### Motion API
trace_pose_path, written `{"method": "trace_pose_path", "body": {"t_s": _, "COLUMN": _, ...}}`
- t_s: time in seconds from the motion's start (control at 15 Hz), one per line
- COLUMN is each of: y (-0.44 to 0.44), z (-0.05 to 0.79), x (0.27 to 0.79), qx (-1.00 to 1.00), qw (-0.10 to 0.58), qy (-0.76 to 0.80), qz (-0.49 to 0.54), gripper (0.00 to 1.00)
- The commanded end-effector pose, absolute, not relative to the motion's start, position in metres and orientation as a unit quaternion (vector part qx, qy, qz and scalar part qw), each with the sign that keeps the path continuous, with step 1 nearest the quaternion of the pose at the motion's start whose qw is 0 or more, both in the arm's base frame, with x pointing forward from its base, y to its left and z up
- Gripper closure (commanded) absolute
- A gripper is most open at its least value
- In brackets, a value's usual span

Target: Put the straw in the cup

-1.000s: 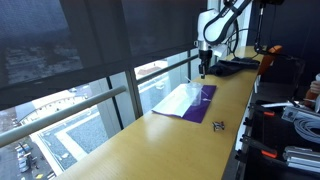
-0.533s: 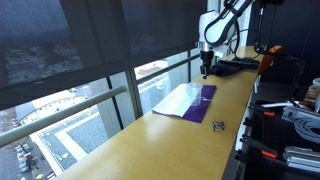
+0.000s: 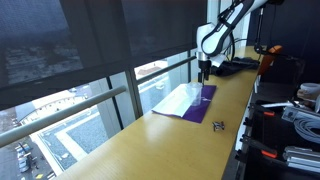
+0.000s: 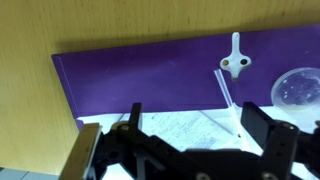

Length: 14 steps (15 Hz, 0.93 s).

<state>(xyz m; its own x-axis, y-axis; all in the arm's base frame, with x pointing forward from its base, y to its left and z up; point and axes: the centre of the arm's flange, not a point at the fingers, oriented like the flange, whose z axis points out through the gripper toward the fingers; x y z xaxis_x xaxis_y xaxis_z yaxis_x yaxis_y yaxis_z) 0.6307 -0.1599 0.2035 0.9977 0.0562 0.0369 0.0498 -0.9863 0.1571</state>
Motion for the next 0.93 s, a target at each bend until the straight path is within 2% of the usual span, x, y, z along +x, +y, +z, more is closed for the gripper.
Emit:
{"method": "trace_pose_path", "body": {"t_s": 0.0, "y": -0.165, "z": 0.184, "x": 0.686, "qx": 0.997, "qw": 0.062, "qy": 0.019, "qz": 0.035, "gripper": 0.00}}
{"method": "trace_pose_path", "body": {"t_s": 0.4, "y": -0.149, "z": 0.156, "x": 0.753, "qx": 0.998, "qw": 0.040, "qy": 0.011, "qz": 0.049, "gripper": 0.00}}
{"method": "trace_pose_path", "body": {"t_s": 0.87, "y": -0.106, "z": 0.147, "x": 0.783, "qx": 0.998, "qw": 0.003, "qy": 0.021, "qz": 0.053, "gripper": 0.00}}
